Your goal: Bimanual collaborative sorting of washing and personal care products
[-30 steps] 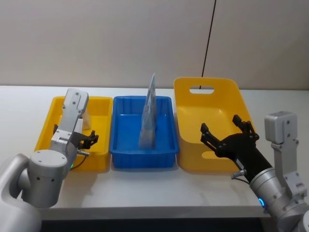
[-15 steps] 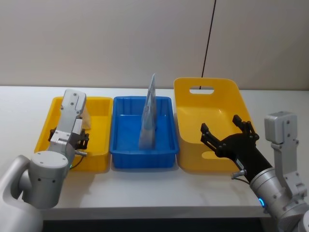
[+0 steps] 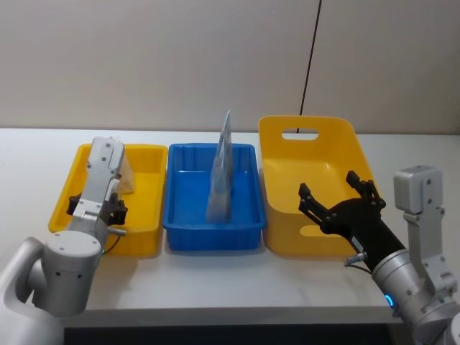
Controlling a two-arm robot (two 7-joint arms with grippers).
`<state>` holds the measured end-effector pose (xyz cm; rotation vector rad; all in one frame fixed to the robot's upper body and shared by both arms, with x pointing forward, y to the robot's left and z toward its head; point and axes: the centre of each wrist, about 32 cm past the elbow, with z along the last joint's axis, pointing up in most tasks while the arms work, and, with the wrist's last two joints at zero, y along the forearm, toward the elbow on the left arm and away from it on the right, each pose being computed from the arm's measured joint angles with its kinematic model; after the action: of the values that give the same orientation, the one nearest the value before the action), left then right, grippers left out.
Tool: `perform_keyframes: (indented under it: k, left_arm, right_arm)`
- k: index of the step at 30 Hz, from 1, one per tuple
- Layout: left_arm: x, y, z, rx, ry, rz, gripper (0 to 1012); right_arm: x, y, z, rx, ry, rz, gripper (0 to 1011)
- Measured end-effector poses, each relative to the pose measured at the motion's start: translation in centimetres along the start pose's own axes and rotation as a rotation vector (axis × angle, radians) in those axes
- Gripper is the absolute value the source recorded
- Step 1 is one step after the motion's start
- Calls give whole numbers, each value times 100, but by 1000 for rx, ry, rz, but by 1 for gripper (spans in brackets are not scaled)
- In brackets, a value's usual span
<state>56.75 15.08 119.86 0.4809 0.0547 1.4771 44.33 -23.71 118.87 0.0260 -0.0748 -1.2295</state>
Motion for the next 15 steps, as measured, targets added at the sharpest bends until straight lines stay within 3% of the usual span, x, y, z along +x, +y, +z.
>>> perform_keyframes:
  k: [7, 15]
  left_arm:
    - [7, 52, -5, -13, -8, 9, 313]
    - [107, 190, 57, -80, -43, 19, 313]
  right_arm:
    - [0, 0, 0, 0, 0, 0, 1002]
    - [0, 0, 0, 0, 0, 0, 1002]
